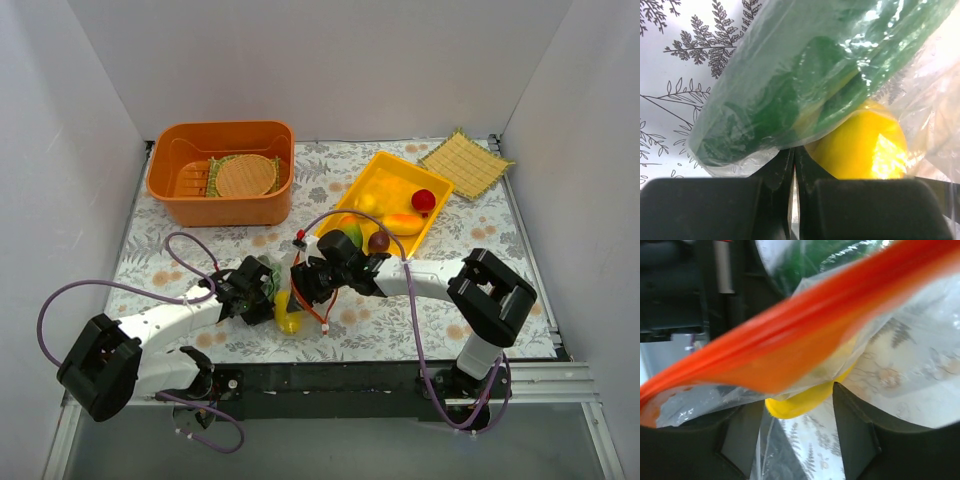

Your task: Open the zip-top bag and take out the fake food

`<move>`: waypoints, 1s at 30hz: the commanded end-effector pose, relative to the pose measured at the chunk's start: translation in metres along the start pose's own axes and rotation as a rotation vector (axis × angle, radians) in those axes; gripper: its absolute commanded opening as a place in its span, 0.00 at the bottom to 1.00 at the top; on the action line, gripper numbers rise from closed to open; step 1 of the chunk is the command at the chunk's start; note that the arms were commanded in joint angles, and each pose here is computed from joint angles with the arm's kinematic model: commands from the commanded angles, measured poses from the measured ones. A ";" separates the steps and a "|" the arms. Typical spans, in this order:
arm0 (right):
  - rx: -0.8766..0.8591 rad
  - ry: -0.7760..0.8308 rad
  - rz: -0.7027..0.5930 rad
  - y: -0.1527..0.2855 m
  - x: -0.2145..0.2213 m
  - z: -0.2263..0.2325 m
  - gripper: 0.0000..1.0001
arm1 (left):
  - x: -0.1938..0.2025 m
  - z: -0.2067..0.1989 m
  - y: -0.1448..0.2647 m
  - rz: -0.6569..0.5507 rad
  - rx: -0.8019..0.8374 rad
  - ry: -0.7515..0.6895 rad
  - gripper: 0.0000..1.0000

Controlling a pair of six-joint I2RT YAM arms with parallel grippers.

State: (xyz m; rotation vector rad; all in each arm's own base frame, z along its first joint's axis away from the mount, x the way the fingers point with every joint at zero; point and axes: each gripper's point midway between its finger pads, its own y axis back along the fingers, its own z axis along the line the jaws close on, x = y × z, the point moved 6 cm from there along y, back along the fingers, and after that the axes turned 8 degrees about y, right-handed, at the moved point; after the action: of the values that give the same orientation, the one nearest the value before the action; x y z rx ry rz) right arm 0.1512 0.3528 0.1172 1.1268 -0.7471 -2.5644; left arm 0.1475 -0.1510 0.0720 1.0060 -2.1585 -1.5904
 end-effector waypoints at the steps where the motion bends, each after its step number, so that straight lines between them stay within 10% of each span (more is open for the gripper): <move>1: 0.114 -0.039 0.017 0.001 0.013 -0.013 0.58 | 0.001 0.022 -0.007 -0.029 -0.077 -0.013 0.00; 8: 0.165 -0.040 0.038 0.007 0.027 -0.020 0.22 | 0.001 0.025 -0.007 -0.030 -0.082 -0.016 0.00; 16: 0.219 -0.044 0.071 0.003 0.033 -0.030 0.21 | 0.001 0.024 -0.007 -0.028 -0.077 -0.018 0.00; 30: 0.201 -0.011 -0.056 -0.003 -0.012 -0.017 0.62 | 0.003 0.029 -0.009 -0.020 -0.086 -0.036 0.00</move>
State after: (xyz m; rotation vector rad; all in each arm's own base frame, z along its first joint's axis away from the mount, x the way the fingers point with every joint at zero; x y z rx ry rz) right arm 0.1597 0.3324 0.0807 1.0768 -1.1121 -2.5170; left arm 0.1474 -0.1496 0.0714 1.0259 -2.1777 -1.5792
